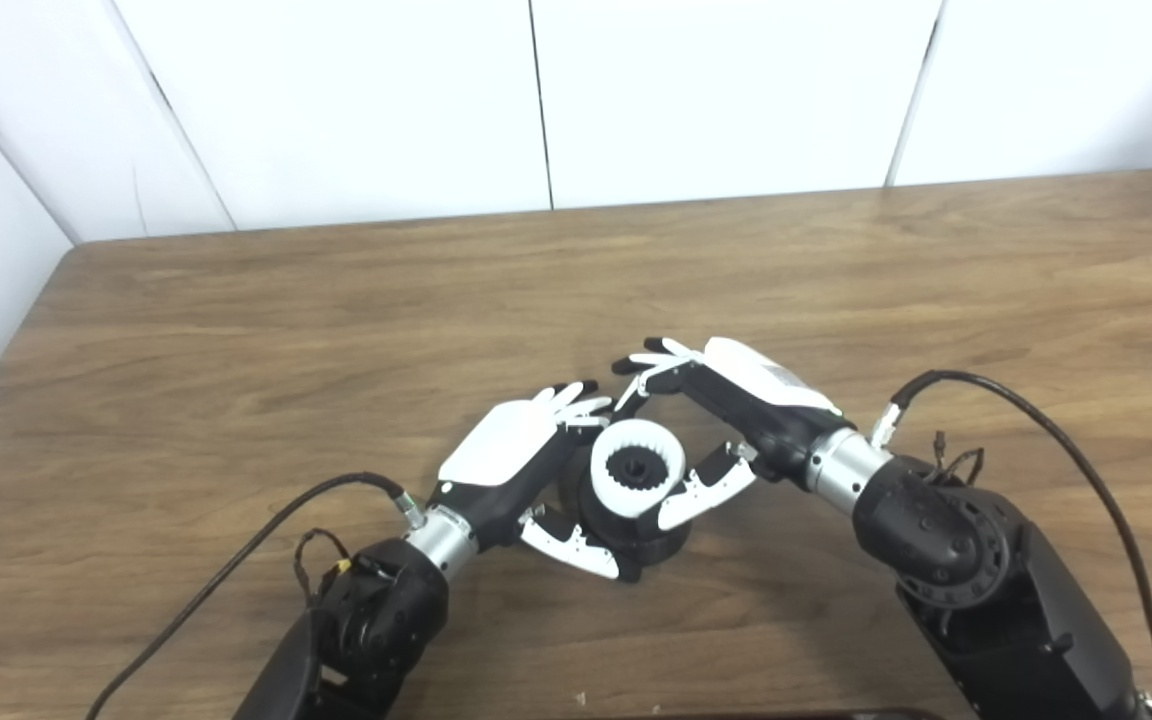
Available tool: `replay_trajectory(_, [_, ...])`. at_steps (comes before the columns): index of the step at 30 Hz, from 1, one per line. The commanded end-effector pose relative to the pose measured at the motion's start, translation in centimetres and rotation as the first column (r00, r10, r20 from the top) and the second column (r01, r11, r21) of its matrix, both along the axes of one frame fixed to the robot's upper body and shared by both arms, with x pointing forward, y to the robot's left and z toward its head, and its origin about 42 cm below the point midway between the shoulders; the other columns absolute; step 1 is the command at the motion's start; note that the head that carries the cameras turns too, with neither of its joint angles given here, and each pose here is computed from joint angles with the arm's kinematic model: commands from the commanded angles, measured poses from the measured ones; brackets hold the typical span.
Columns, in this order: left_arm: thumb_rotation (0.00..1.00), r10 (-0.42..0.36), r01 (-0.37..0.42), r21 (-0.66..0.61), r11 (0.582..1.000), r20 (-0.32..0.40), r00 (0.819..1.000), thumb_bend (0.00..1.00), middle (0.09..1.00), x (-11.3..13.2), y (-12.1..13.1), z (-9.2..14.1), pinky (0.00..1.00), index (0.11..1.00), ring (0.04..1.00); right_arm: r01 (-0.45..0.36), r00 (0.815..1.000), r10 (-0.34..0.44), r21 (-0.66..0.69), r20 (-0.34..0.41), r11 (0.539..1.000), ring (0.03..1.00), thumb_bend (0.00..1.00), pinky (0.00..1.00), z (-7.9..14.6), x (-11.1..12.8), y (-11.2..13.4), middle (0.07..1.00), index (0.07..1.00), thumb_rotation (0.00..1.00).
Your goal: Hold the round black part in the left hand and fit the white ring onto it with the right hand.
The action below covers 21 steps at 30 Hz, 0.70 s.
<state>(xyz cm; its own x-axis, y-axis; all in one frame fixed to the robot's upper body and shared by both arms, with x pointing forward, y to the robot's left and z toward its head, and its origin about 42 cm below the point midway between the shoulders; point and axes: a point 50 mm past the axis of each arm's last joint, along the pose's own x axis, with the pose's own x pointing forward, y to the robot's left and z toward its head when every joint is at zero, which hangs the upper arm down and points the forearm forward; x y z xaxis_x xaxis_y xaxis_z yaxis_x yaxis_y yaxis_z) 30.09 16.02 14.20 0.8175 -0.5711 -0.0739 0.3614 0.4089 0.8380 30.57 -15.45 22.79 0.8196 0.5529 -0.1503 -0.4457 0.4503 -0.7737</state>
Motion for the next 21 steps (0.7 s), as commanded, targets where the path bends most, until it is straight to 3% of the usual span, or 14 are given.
replay_trajectory(1, [0.38, -0.003, 0.003, 0.006, 1.000, 0.039, 0.999, 0.90, 0.916, 0.7, 0.0, 1.2, 1.00, 0.635, 0.994, -0.028, 0.998, 0.028, 0.008, 0.056, 1.000, 1.000, 0.52, 1.00, 1.1, 0.2, 0.5, 0.899, 0.488, 0.15])
replay_trajectory(21, [0.38, -0.002, 0.002, -0.009, 1.000, 0.042, 0.999, 0.89, 0.911, 0.5, 0.0, 1.3, 1.00, 0.626, 0.990, -0.021, 0.999, 0.021, -0.012, 0.032, 1.000, 1.000, 0.52, 1.00, 0.0, 0.2, -0.1, 0.894, 0.491, 0.16])
